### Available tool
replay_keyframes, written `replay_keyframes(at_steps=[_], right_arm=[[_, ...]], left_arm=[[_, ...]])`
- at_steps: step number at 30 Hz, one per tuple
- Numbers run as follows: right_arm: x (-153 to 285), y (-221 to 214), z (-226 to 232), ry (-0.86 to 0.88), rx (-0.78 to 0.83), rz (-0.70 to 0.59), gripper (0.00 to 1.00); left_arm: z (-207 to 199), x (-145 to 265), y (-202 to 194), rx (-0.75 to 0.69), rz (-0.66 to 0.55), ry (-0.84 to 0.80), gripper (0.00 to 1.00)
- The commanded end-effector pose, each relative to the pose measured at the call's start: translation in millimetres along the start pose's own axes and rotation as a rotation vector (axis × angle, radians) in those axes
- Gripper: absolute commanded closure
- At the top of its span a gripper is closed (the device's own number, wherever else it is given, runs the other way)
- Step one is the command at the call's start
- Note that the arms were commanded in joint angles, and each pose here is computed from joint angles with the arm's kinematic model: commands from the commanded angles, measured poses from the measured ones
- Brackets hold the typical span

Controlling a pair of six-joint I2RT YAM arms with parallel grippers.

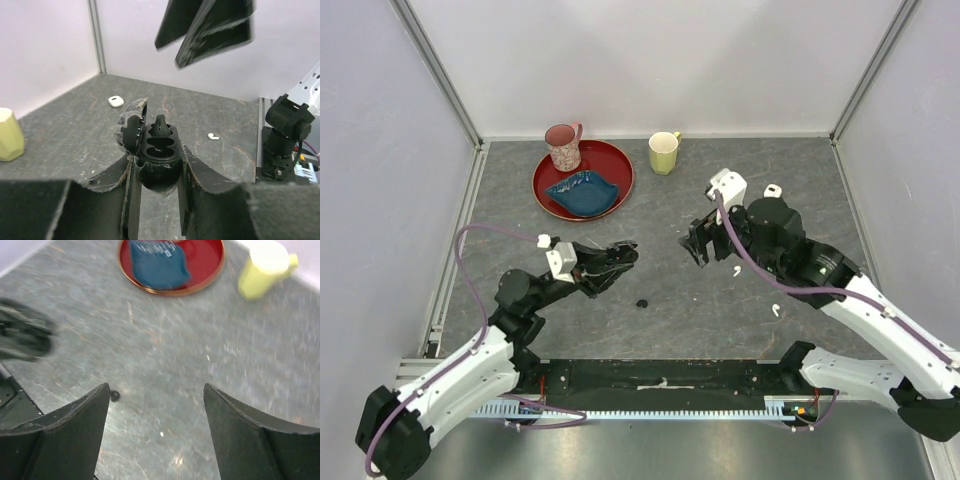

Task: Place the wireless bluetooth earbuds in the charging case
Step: Place the earbud in the charging case, then adjust the earbud at the center of the board.

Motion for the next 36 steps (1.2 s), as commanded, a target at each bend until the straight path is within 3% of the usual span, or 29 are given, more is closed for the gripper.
replay_keyframes(at_steps=[1, 8, 18, 36], right_arm=[[-11, -30, -17, -0.075, -0.270, 0.056, 0.20], [-72, -100, -7, 0.158, -0.455, 0.301, 0.32], [-129, -153, 20, 0.402, -0.621, 0.408, 0.43], [-180, -197, 64, 0.454, -0.687, 0.555, 0.57]], left_arm=[[3, 9, 9, -0.093, -0.047, 0.100, 0.98], [-2, 19, 14, -0.118, -0.076, 0.117, 0.98], [-7, 25, 15, -0.115, -0.078, 0.113, 0.98], [-7, 27, 10, -0.101, -0.077, 0.121, 0.98]])
Point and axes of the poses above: each gripper's point midway between its finger pads, its own x axis back along the fingers, its own z axis along the line the jaws close on, y = z × x, the point moved 10 cm from there along x, back along the fingers, and after that the axes turned 12 degrees about x, right-handed, at the moved point
